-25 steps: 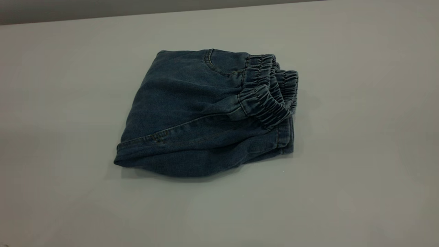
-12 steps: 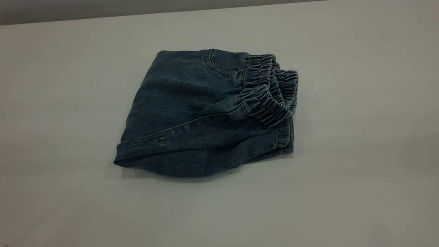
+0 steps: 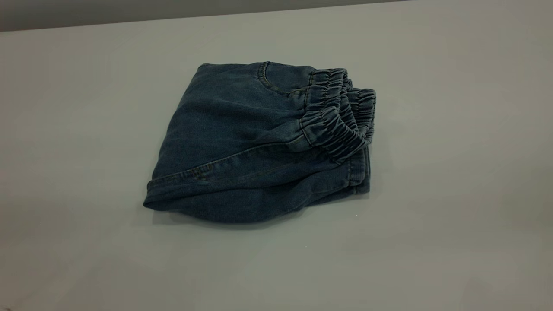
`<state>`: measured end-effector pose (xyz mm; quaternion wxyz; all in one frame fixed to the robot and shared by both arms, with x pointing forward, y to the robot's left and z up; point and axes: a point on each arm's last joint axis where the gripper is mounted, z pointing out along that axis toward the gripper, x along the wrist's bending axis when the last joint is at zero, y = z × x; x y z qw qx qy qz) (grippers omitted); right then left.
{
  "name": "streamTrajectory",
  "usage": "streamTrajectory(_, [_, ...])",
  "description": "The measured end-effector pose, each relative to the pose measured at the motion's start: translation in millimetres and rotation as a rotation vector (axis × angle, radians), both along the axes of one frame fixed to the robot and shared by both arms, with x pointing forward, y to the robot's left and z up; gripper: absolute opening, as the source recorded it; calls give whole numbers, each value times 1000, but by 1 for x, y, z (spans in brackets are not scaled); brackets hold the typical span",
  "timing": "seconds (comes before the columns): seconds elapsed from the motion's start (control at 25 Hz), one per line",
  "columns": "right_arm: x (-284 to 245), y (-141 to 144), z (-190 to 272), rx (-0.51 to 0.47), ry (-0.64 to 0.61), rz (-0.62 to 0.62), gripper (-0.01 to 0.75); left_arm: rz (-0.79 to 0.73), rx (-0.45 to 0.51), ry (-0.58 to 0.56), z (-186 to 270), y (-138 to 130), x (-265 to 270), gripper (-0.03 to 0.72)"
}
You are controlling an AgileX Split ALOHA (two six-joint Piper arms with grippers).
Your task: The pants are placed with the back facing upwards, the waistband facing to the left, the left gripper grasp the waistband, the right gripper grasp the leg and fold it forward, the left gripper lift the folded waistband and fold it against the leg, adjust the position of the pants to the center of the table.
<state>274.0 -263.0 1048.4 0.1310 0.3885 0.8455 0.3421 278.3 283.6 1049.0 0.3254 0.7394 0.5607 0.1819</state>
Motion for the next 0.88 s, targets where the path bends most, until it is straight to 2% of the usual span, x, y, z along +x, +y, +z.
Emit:
streamTrajectory(0.12, [0, -1, -3, -14, 14, 0, 442, -12, 3, -24, 1, -1, 1, 581])
streamTrajectory(0.88, [-1, -1, -2, 2, 13, -20, 442, -16, 15, 3, -2, 0, 0, 581])
